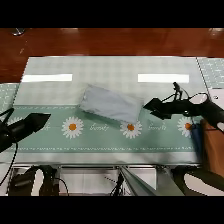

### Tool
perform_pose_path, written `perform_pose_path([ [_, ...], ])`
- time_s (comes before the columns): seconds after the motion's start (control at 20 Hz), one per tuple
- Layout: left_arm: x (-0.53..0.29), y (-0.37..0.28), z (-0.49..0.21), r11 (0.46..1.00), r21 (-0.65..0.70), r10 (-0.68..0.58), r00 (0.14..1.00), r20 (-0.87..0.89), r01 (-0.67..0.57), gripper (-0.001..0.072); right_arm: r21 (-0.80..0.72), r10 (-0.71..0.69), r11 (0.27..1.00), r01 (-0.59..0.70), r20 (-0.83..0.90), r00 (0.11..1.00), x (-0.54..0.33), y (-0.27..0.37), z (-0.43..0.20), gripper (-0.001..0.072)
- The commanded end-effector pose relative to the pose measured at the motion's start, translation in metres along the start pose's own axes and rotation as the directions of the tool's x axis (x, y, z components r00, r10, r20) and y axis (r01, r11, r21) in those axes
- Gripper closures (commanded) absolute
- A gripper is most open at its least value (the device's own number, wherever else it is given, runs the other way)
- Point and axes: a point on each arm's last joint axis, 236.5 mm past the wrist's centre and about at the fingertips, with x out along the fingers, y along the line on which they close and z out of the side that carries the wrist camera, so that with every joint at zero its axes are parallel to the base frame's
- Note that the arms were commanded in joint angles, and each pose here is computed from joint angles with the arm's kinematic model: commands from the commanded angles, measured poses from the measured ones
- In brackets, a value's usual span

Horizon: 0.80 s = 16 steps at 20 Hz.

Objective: Fold the shirts.

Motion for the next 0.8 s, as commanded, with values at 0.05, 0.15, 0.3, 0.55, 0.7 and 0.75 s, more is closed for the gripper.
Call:
perform_pose_path([
  [0.05,0.008,-0.001,-0.001,0.999,-0.034,-0.021,0.999,-0.031,0.02,0.0688,0.025,0.11,0.994,-0.107,-0.175,0.978,0.049,0.022,-0.026,0.0093],
  [0.15,0.008,-0.001,-0.001,1.0,-0.021,-0.021,0.999,-0.031,0.02,0.0688,-0.008,0.12,0.992,-0.127,-0.263,0.957,0.062,0.034,-0.036,0.0093],
  [0.3,0.008,-0.001,-0.001,1.0,-0.022,-0.021,0.999,-0.031,0.021,0.0688,-0.07,0.135,0.984,-0.162,-0.292,0.947,0.073,0.06,-0.027,0.0461],
  [0.55,0.008,-0.002,-0.001,0.999,-0.022,-0.024,0.999,-0.03,0.023,0.0688,-0.366,0.155,0.901,-0.234,-0.231,0.96,0.025,0.146,0.029,0.0684],
  [0.7,0.008,-0.002,-0.001,0.999,-0.022,-0.024,0.999,-0.031,0.023,0.0688,-0.529,0.082,0.84,-0.119,-0.092,0.992,-0.034,0.191,0.075,0.0684],
  [0.75,0.008,-0.002,-0.001,0.999,-0.022,-0.024,0.999,-0.031,0.023,0.0688,-0.552,0.062,0.831,-0.07,-0.033,0.998,-0.055,0.201,0.091,0.0684],
])
